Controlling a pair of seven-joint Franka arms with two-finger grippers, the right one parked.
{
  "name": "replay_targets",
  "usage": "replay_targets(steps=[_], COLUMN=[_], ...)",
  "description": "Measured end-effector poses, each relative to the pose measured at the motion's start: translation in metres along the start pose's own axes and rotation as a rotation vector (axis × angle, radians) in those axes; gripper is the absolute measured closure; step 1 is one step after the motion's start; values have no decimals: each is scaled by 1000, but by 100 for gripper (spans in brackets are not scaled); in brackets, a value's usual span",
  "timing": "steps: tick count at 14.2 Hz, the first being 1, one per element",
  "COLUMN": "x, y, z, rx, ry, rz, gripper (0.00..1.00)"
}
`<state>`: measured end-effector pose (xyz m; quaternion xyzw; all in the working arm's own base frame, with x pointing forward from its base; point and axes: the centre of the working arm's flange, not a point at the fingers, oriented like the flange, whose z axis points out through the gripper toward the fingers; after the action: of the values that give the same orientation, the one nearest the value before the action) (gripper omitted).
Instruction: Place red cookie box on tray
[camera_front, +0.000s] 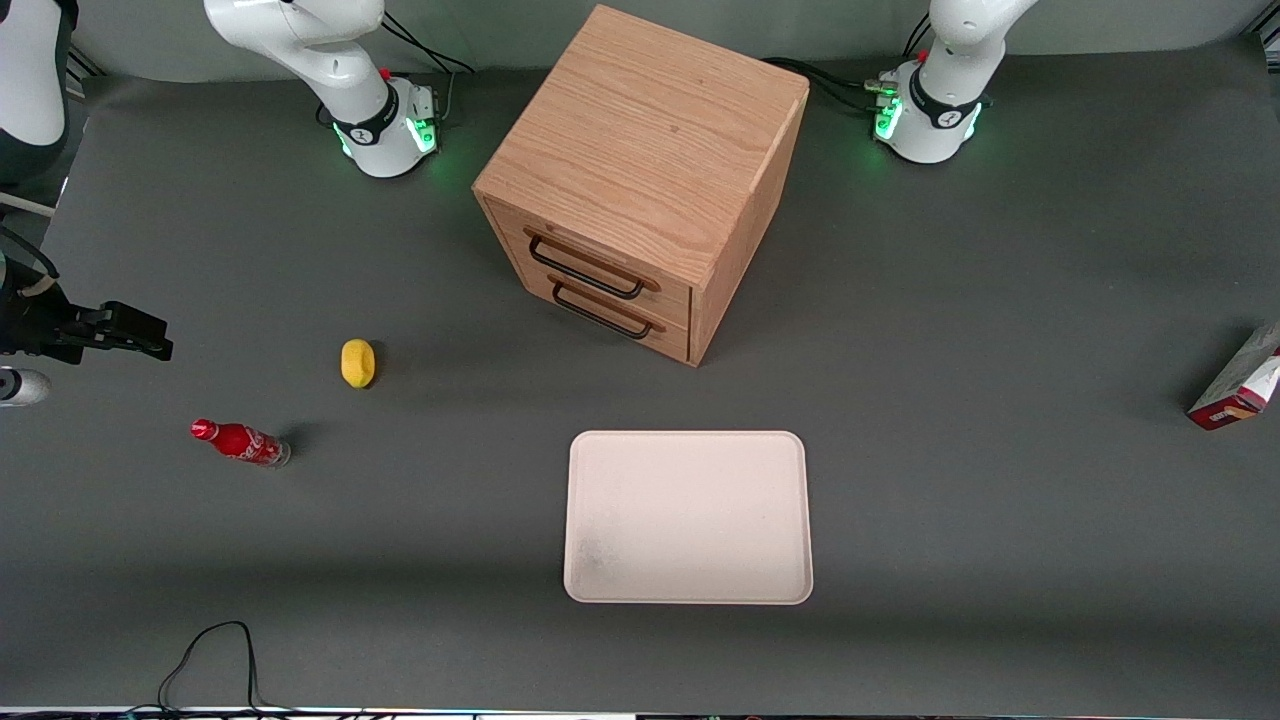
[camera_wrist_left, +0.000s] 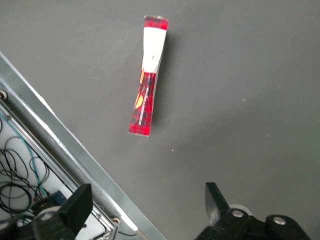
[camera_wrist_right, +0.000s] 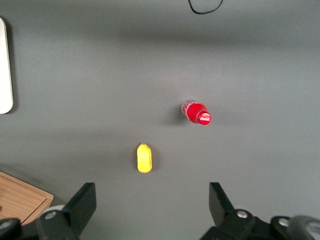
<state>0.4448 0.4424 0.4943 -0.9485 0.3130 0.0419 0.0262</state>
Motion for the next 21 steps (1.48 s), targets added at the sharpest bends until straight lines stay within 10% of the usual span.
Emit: replay_targets(steps=[21], x=[58], y=[-12], z=[224], rx=[-74], ry=[78], rz=[176], gripper=[0])
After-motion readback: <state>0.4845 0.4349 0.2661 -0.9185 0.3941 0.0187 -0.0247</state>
